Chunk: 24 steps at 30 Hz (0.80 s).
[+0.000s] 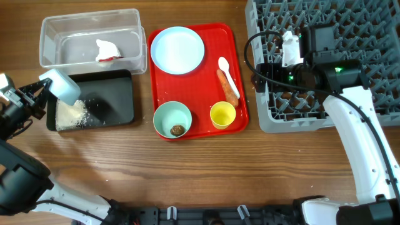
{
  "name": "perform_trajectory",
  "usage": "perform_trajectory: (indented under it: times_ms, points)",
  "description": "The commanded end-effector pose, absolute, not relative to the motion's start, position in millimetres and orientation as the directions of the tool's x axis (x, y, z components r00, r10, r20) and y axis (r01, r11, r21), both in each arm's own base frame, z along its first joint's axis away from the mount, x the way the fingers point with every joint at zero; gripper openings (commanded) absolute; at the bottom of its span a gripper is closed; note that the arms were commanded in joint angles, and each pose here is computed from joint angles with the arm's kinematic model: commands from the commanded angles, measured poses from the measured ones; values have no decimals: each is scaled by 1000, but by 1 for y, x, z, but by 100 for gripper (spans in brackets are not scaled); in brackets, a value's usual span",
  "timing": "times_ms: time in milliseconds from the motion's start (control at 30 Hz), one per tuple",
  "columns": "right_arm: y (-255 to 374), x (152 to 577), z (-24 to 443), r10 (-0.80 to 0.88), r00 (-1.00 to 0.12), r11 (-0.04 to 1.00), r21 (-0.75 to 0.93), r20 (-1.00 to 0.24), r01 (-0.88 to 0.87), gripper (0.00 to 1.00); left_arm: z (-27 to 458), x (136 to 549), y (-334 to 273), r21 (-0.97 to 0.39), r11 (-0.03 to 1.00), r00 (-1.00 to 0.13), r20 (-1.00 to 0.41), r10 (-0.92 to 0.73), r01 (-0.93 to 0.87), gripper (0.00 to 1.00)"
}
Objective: Sort waste into correct bins and load items into the dishwasher rack
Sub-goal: 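Tip the rice bowl over the black tray with the left gripper, then return the empty bowl to the red tray with the left gripper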
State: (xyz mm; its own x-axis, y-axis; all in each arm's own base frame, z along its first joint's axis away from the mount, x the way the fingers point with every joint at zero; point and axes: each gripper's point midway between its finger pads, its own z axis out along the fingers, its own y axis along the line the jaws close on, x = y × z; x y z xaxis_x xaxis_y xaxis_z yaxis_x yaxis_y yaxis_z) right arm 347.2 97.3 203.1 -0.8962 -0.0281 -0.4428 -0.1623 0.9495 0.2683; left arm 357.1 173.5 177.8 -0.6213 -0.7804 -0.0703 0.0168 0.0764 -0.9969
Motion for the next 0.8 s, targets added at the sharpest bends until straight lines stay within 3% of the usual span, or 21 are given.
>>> perform_trajectory:
  times_ms: [0, 433, 567, 600, 767]
  points:
    - [101, 344, 194, -17, -912, 944, 294, -410, -149, 100, 181, 356, 173, -1000, 15, -620, -25, -784, 20, 4]
    - [102, 347, 195, -15, -907, 944, 294, -420, -152, 100, 185, 356, 161, -999, -41, -636, 48, -770, -26, 4]
    - [103, 348, 196, -13, -904, 942, 298, -427, -154, 100, 250, 377, 82, -965, 183, -754, -261, -603, 188, 4]
    - [103, 348, 196, -15, -904, 942, 297, -427, -155, 100, 267, 384, 44, -915, 311, -779, -386, -493, 257, 4]
    - [103, 348, 196, -15, -905, 942, 297, -426, -155, 100, 248, 408, -74, -680, 683, -831, -522, -192, 269, 4]
